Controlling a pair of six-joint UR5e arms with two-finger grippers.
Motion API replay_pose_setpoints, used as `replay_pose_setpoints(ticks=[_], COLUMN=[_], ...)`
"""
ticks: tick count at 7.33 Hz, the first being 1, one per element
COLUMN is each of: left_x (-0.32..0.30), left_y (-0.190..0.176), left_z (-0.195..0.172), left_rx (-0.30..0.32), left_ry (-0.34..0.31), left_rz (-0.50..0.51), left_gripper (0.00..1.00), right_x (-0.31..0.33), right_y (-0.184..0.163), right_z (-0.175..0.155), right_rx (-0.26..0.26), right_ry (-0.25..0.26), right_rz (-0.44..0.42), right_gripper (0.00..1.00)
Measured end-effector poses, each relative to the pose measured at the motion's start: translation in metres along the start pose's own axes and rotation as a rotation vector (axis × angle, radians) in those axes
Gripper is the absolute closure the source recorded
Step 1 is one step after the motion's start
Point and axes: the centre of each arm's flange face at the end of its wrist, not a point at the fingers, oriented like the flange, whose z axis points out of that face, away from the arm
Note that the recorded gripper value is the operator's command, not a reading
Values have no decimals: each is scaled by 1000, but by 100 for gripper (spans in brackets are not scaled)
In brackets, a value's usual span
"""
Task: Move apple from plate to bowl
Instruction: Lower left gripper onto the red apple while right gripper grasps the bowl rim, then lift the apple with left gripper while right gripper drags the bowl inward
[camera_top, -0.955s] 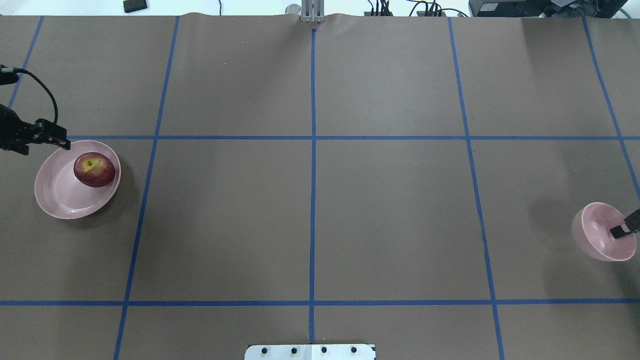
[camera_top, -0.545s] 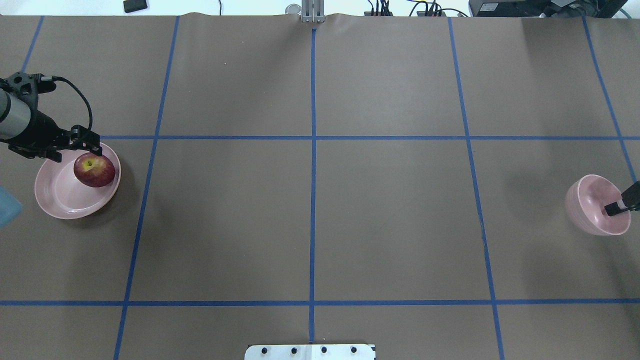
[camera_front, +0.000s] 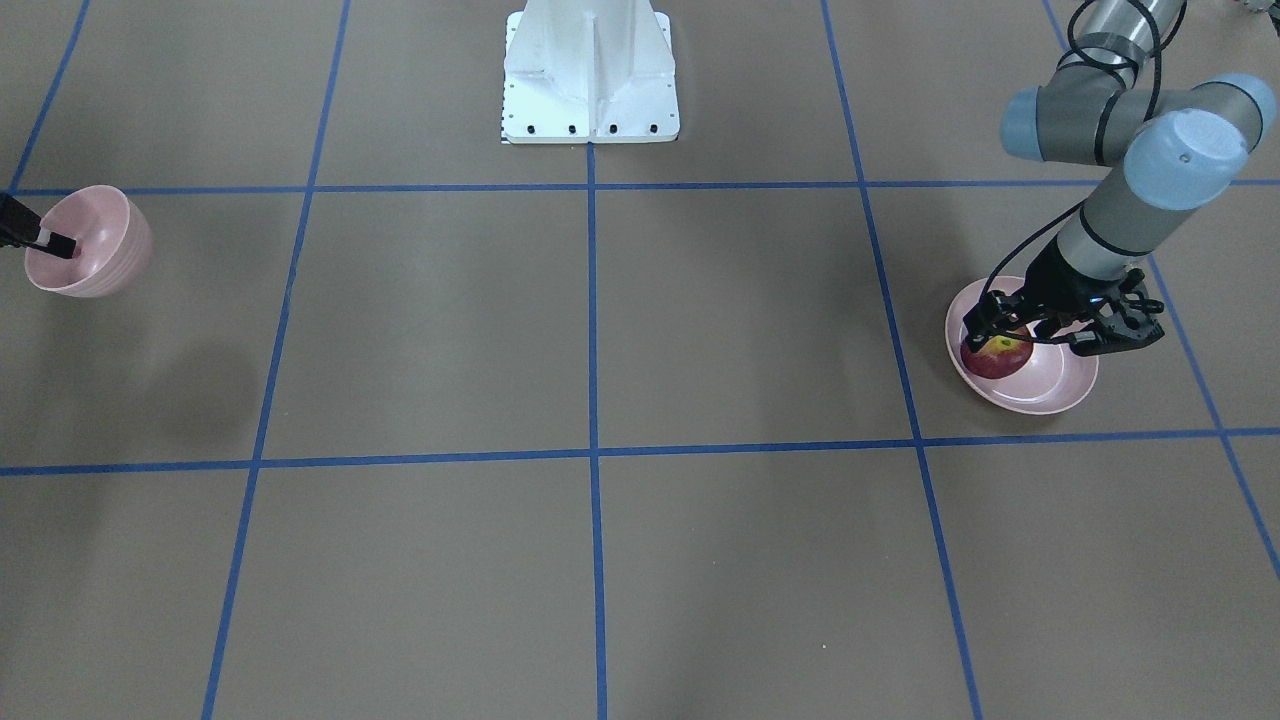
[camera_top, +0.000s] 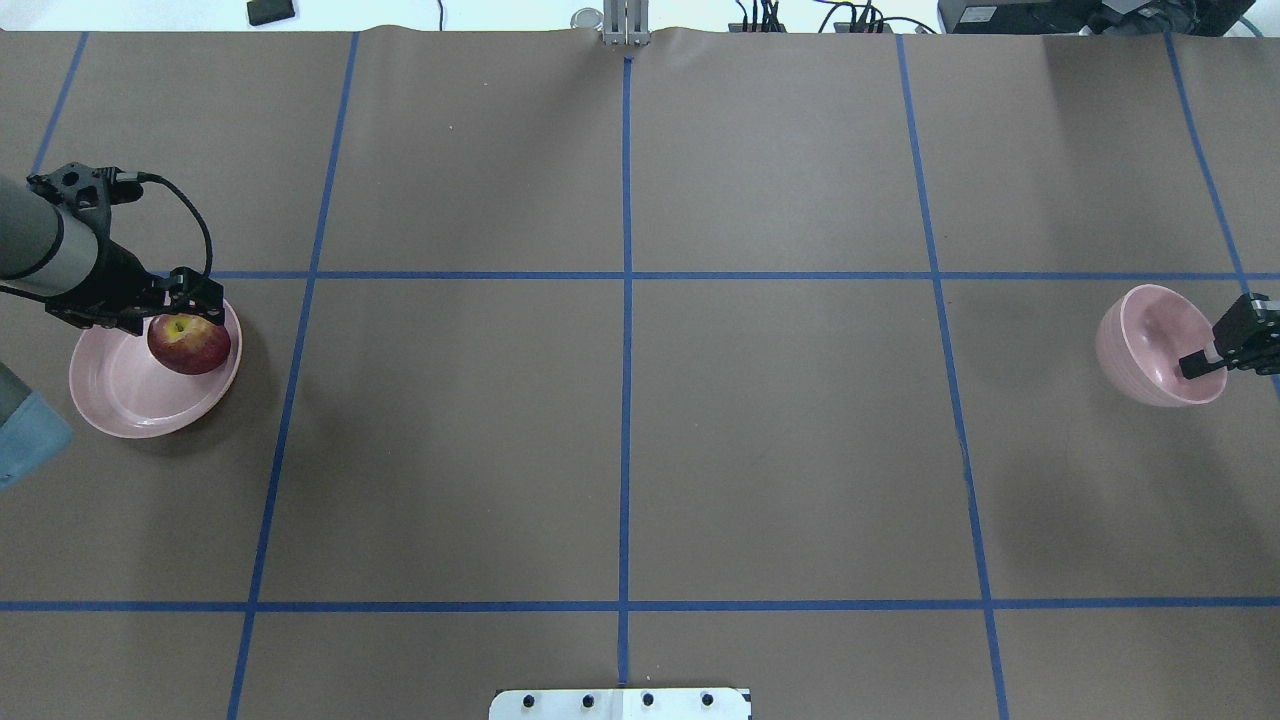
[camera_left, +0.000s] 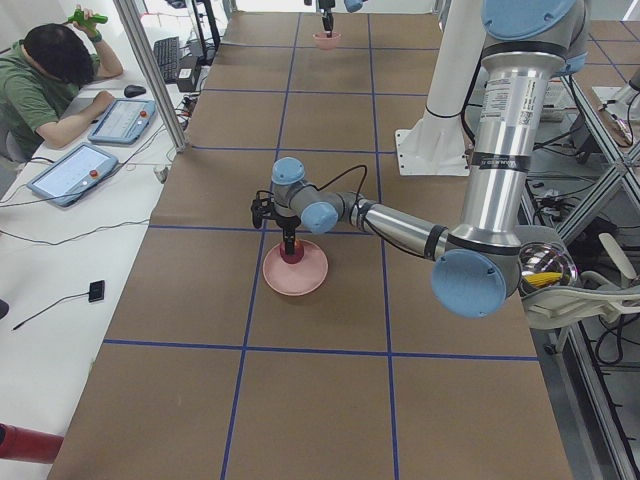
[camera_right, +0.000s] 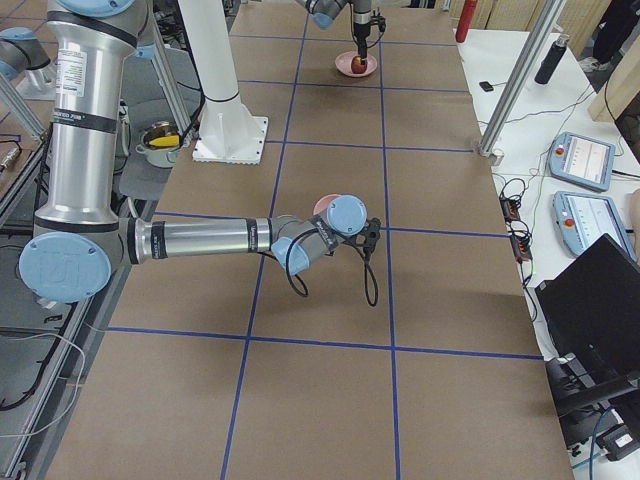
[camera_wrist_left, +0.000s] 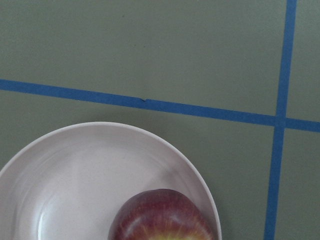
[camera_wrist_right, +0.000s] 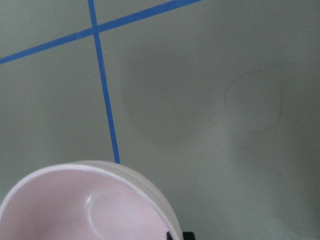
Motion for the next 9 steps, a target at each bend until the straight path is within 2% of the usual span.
replay_pose_setpoints(ticks=[2, 6, 7, 9], left_x=[-1, 0, -1, -4], left_y=[2, 7, 9, 11], left_z=[7, 21, 23, 25], left_rx=[0, -14, -18, -24], left_ry=[-16, -33, -36, -40], left_rz=[3, 10, 11, 4], left_gripper=[2, 5, 18, 100], right_x=[-24, -61, -77, -98], right_y=[-7, -17, -20, -23], right_z=[-1, 7, 16, 31], right_rx=[5, 4, 4, 3], right_ry=[-12, -18, -11, 0], right_rz=[56, 89, 95, 83], right_gripper=[100, 100, 100, 100])
